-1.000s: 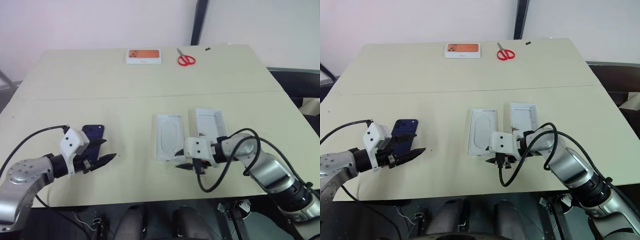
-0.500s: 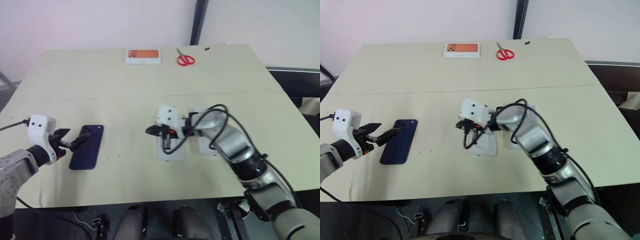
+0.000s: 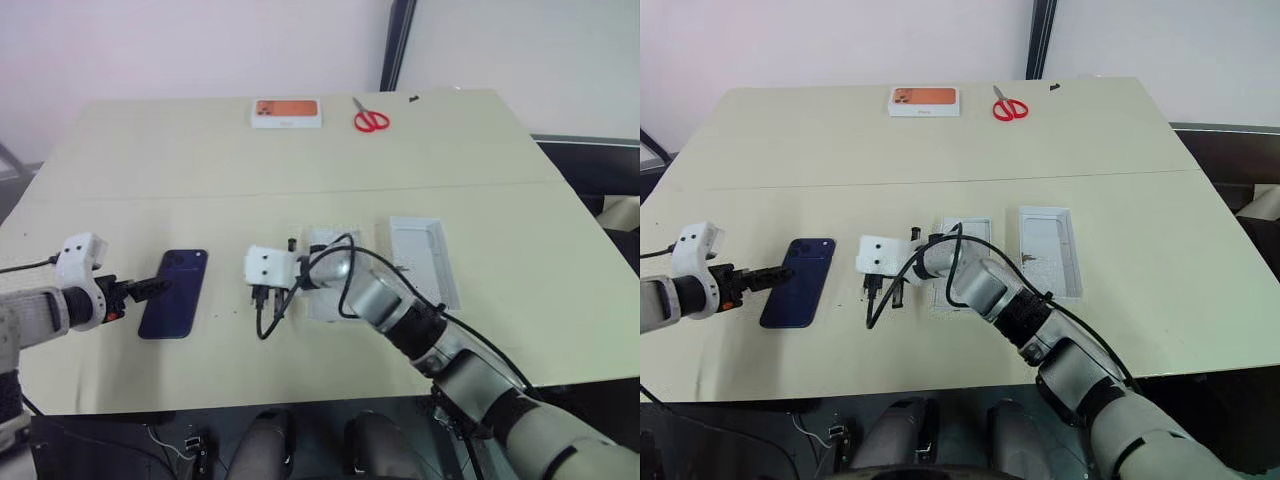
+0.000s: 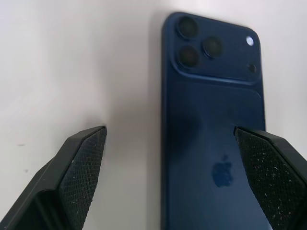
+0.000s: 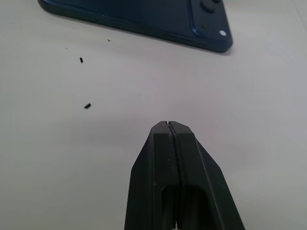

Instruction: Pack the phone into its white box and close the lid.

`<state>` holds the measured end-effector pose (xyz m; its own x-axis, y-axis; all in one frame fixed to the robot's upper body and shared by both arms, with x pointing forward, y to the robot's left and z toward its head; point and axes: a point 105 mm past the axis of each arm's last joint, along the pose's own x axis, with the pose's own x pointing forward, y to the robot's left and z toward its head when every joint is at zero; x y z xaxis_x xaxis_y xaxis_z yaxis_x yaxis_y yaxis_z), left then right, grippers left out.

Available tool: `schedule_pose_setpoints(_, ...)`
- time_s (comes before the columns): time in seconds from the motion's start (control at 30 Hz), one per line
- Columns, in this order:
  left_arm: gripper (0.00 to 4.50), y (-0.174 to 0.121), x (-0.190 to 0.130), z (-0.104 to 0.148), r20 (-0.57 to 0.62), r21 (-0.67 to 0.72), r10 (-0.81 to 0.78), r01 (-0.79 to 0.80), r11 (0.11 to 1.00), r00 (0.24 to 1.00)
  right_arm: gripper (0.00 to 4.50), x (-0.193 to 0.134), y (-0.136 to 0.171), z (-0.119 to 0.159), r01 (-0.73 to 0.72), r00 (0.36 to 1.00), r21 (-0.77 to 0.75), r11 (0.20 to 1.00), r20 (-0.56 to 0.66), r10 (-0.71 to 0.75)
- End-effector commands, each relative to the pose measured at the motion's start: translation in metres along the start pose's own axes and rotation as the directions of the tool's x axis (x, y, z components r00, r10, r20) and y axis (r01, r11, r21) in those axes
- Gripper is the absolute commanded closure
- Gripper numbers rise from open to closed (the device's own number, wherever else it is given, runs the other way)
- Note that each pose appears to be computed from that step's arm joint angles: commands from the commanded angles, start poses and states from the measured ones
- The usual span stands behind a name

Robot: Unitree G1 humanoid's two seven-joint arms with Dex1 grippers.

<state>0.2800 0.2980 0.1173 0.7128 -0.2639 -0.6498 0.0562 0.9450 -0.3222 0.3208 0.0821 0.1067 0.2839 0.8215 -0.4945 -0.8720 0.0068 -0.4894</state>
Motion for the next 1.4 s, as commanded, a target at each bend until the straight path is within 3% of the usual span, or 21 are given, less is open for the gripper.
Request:
schedule_pose_setpoints(0.03, 0.05, -0.03, 0.014, -0.022, -0.113, -0.034, -0.161, 0.158, 0.987, 0.981, 4.5, 0.006, -0.004, 0.018, 0.016, 0.999, -0.068, 0.998, 0.037, -0.013)
schedule_pose_setpoints(0.23, 0.05, -0.057, 0.022, -0.03, -0.111, -0.058, -0.286, 0.281, 0.958, 0.952, 4.5, 0.01, -0.002, 0.017, 0.014, 0.999, -0.084, 0.996, 0.039, -0.011)
schedule_pose_setpoints(0.47, 0.05, -0.075, 0.026, -0.03, -0.045, -0.116, -0.388, 0.381, 0.917, 0.921, 4.5, 0.011, 0.0, 0.014, 0.01, 0.999, -0.092, 0.996, 0.031, -0.007)
schedule_pose_setpoints(0.73, 0.05, -0.092, 0.024, -0.035, -0.049, -0.116, -0.458, 0.45, 0.885, 0.888, 4.5, 0.013, 0.001, 0.011, 0.007, 1.0, -0.087, 0.996, 0.03, -0.005)
schedule_pose_setpoints(1.1, 0.05, -0.07, 0.02, -0.014, 0.04, -0.162, -0.372, 0.373, 0.913, 0.927, 4.5, 0.008, -0.001, 0.007, 0.02, 1.0, -0.089, 0.996, 0.022, -0.018)
schedule_pose_setpoints(1.2, 0.89, -0.065, 0.019, -0.013, 0.045, -0.173, -0.355, 0.357, 0.918, 0.934, 4.5, 0.007, -0.002, 0.005, 0.024, 1.0, -0.087, 0.996, 0.02, -0.022)
schedule_pose_setpoints(1.33, 2.83, -0.062, 0.018, -0.012, 0.048, -0.177, -0.348, 0.351, 0.92, 0.936, 4.5, 0.005, -0.002, 0.003, 0.026, 1.0, -0.084, 0.996, 0.017, -0.025)
schedule_pose_setpoints(1.37, 3.16, -0.062, 0.018, -0.013, 0.05, -0.181, -0.347, 0.35, 0.919, 0.937, 4.5, 0.004, -0.002, 0.003, 0.028, 1.0, -0.085, 0.996, 0.016, -0.026)
schedule_pose_setpoints(1.4, 3.16, -0.061, 0.018, -0.013, 0.052, -0.184, -0.346, 0.349, 0.919, 0.937, 4.5, 0.004, -0.002, 0.003, 0.028, 1.0, -0.086, 0.996, 0.015, -0.027)
